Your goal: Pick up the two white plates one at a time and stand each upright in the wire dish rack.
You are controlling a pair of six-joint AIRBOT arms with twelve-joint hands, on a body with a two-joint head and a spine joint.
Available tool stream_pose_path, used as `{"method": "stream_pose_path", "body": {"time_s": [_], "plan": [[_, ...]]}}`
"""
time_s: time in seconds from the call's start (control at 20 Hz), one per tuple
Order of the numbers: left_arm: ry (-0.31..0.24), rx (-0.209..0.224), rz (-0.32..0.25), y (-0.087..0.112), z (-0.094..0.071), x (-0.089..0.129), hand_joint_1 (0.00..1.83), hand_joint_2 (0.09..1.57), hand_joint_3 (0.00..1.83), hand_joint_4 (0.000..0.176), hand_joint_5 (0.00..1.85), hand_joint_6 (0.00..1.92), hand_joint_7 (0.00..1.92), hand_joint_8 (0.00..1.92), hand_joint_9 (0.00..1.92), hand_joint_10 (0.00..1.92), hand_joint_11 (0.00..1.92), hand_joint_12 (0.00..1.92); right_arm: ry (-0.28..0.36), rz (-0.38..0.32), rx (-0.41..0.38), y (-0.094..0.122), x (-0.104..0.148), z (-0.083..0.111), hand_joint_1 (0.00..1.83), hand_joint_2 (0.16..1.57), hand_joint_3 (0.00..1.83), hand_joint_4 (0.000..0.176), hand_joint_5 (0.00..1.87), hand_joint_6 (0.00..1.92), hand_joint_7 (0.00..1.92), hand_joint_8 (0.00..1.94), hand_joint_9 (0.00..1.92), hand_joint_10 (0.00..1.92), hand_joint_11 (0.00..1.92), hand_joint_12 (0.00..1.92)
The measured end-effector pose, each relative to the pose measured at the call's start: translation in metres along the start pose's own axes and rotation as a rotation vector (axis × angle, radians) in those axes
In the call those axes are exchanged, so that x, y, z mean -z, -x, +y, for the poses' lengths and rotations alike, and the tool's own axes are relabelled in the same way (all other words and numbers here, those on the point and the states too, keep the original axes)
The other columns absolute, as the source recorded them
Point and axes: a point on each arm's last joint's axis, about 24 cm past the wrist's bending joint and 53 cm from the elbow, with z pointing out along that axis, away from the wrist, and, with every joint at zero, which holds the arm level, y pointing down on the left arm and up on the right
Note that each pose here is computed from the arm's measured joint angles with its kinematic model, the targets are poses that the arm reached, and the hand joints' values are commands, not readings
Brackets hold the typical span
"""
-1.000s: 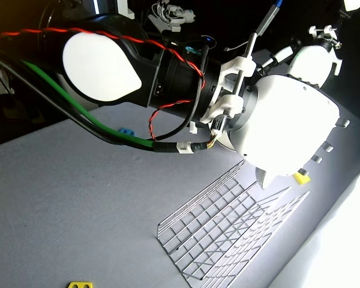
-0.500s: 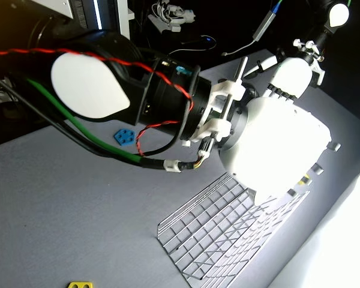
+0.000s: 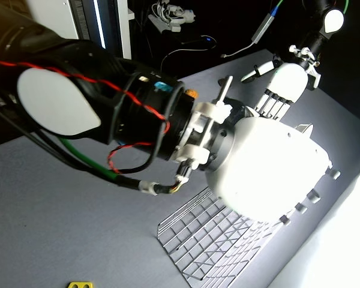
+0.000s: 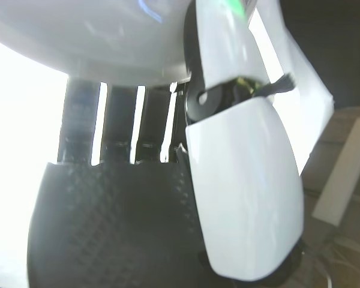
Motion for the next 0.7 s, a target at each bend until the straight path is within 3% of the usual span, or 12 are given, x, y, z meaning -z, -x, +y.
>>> {"method": "stream_pose_path", "body": {"time_s": [0.35,0.7], "plan": [[0.000,0.001,-0.003,0.001,0.000,0.000,0.00,1.01,0.00,0.000,0.06,0.00,0.02,0.00,0.00,0.00,0.00,0.00,-0.039,-0.052,-0.030,0.026,0.005,-0.016,1.39,1.08,0.00,0.000,0.99,0.95,1.08,0.75,1.00,1.07,0.87,1.11],[0.001,0.004,-0.004,0.000,0.000,0.000,0.00,1.01,0.00,0.000,0.06,0.00,0.02,0.00,0.00,0.00,0.00,0.00,-0.063,-0.088,-0.024,0.048,0.012,-0.033,1.38,1.09,0.00,0.000,0.95,1.02,1.03,0.83,0.98,1.09,0.82,1.13]]}}
